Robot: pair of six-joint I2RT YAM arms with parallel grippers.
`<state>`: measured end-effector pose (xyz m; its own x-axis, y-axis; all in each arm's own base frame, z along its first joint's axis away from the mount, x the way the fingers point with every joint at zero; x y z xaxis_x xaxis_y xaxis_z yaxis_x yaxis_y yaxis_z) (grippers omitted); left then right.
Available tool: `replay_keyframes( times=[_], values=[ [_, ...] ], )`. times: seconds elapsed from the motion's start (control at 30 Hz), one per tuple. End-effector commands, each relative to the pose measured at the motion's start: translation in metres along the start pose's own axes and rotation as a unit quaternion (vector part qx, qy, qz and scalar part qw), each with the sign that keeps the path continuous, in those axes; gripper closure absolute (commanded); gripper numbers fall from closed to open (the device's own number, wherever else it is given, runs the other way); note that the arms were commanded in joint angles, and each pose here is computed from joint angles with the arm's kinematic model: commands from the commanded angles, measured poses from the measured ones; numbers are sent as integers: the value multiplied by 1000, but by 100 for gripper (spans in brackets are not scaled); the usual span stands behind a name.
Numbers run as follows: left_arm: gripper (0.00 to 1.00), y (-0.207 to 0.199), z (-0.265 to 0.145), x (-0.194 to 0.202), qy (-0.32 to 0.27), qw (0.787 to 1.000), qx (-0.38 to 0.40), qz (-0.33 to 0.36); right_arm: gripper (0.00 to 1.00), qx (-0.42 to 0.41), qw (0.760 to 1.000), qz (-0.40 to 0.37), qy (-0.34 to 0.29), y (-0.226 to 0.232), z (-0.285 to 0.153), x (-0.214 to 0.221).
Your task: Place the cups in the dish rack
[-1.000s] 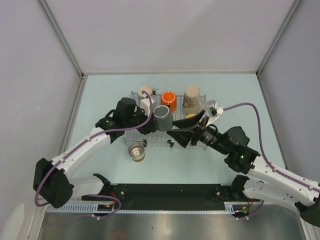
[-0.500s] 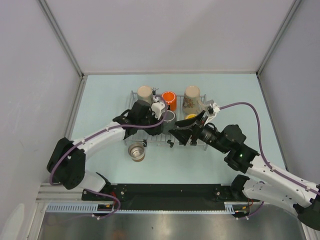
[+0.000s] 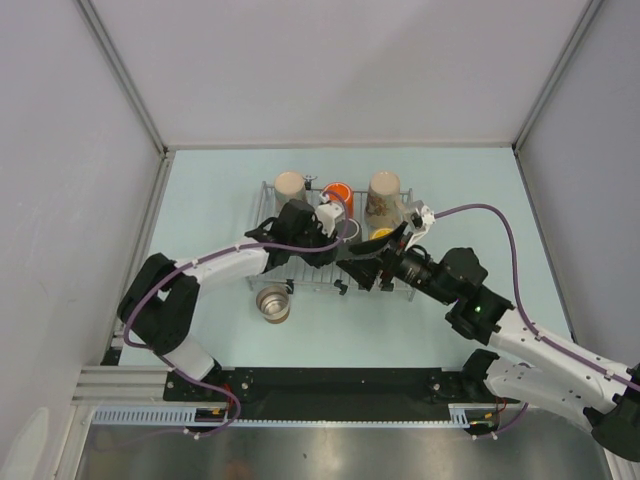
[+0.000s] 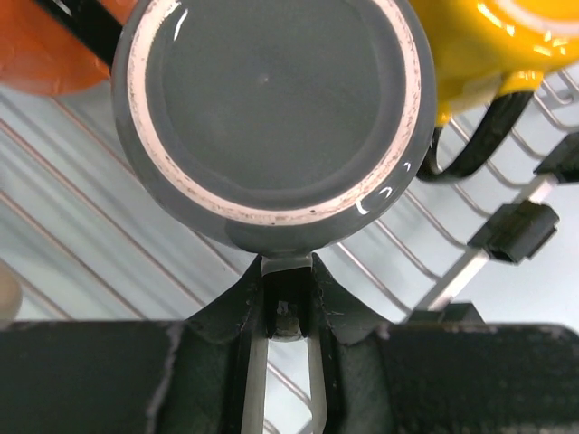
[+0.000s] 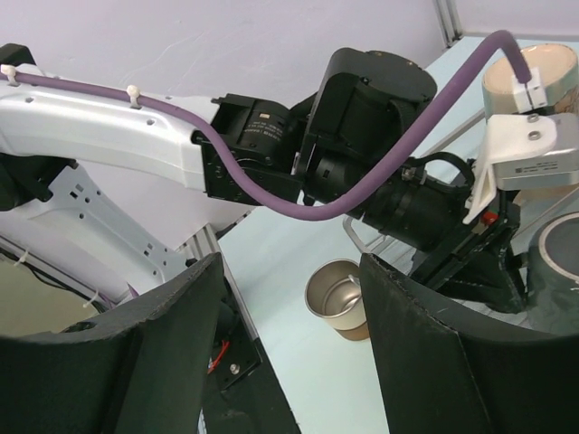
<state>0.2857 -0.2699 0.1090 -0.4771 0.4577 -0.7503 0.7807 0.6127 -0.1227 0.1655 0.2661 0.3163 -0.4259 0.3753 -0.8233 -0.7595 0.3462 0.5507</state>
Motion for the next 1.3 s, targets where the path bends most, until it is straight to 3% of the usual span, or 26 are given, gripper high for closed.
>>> replay_keyframes(
  times=[0.0, 0.07, 0.1, 0.3, 0.43, 0.57, 0.7, 0.77, 0.87, 0.93, 1.07, 1.27],
  values=[
    [100, -3, 9, -28, -40, 999, 7, 23, 33, -15, 1000, -1, -13, 4, 0, -6],
    [98, -4, 9, -24, -32, 999, 7, 27, 33, -10, 1000, 0, -15, 1, 0, -7],
    [82, -5, 9, -24, -29, 999, 8, 31, 33, -11, 1000, 0, -16, 1, -1, -8],
    [57, -1, 0, -14, -21, 999, -13, 43, 34, -2, 1000, 1, -16, -4, -1, -8],
    [49, -1, -11, -13, -27, 998, -23, 48, 34, 3, 1000, 3, -15, -7, -1, -7],
    [49, -1, -19, -12, -30, 998, -30, 55, 33, 7, 1000, 0, -14, -10, -1, -6],
    [43, -2, -36, -16, -38, 996, -38, 66, 22, 27, 999, -16, -5, -17, 1, -5],
    [33, -5, -63, -36, -77, 993, -46, 78, 21, 61, 998, -18, 14, -28, 6, -2],
    [21, -7, -101, -53, -117, 987, -64, 96, 29, 94, 994, -33, 53, -39, 17, 7],
    [20, -7, -135, -62, -148, 979, -90, 110, 29, 113, 988, -53, 87, -43, 21, 19],
    [17, 27, -170, -52, -156, 966, -185, 94, 30, 112, 979, -99, 141, -30, 39, 46],
    [18, 83, -188, -10, -123, 961, -248, 7, 36, 80, 959, -163, 220, 0, 59, 94]
  ],
)
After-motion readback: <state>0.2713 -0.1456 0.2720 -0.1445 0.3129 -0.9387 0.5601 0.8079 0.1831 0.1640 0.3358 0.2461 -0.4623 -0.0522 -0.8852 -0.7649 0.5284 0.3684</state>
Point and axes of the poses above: each gripper's point midway between its finger pads, its own z axis out along the fingers, its own y axis along the line the jaws close on, x = y × z, the point moved 3 cm from there along -z, back along the fingers, and after that the axes turned 4 degrees about z, right-handed, at the moved point
